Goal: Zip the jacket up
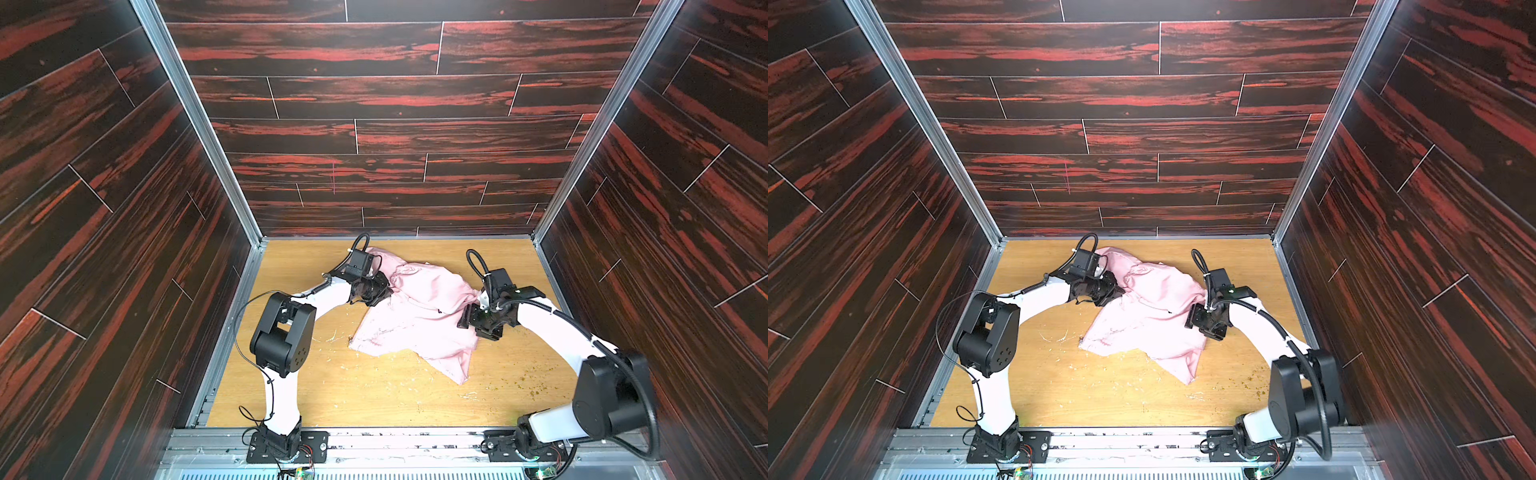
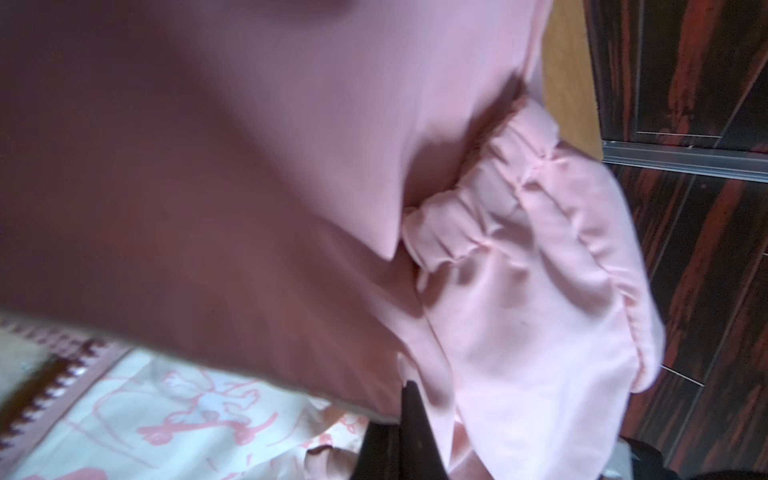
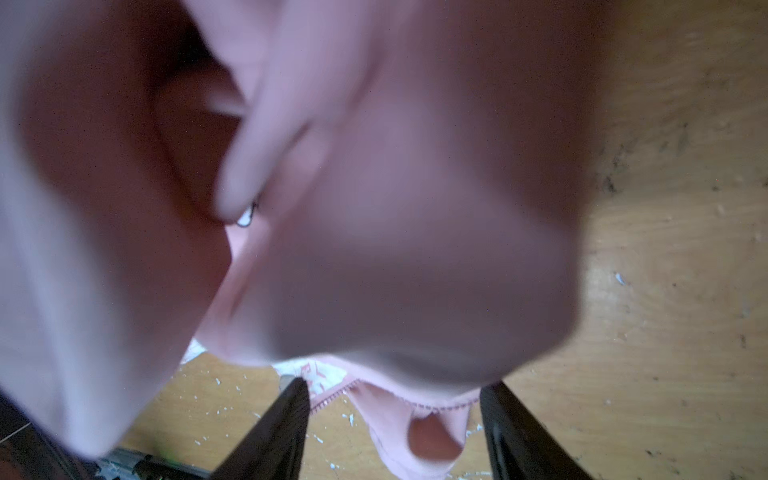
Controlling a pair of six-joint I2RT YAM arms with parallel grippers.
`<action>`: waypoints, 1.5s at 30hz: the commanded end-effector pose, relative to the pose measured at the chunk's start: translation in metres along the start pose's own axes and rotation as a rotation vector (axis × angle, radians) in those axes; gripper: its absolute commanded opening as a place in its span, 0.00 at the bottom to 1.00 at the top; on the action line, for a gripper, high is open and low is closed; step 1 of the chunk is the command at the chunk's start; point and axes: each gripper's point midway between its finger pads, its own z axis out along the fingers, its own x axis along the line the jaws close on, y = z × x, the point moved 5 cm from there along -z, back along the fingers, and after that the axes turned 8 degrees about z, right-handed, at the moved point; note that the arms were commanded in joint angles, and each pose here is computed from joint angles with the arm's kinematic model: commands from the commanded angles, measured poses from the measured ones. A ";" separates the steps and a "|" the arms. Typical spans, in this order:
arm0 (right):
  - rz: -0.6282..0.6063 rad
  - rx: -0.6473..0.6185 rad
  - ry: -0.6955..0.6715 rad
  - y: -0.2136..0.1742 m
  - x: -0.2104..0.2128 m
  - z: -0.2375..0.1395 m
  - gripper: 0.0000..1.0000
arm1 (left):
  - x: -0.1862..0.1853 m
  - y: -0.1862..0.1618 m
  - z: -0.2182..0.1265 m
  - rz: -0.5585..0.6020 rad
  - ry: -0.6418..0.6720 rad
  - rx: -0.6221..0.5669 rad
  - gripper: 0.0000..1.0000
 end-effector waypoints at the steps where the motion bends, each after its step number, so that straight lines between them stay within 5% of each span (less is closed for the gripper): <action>1: 0.015 0.005 0.030 0.010 0.007 0.013 0.58 | -0.024 0.009 -0.021 0.033 -0.041 -0.030 0.00; 8: -0.017 0.020 0.133 0.012 0.029 0.000 0.12 | -0.069 0.034 -0.076 0.116 -0.105 -0.116 0.00; 12: -0.071 0.020 0.213 0.008 0.053 -0.022 0.00 | -0.103 0.048 -0.114 0.189 -0.157 -0.193 0.00; 28: -0.290 -0.039 0.417 -0.005 0.126 -0.118 0.00 | -0.186 0.073 -0.260 0.377 -0.267 -0.578 0.00; 33: -0.297 -0.042 0.416 -0.002 0.131 -0.121 0.14 | -0.187 0.076 -0.274 0.395 -0.238 -0.636 0.00; 39: -0.241 -0.046 0.340 0.003 0.119 -0.102 0.55 | -0.171 0.087 -0.275 0.369 -0.147 -0.673 0.00; 45: -0.256 -0.064 0.313 -0.002 0.112 -0.097 0.60 | -0.152 0.102 -0.273 0.331 -0.074 -0.707 0.00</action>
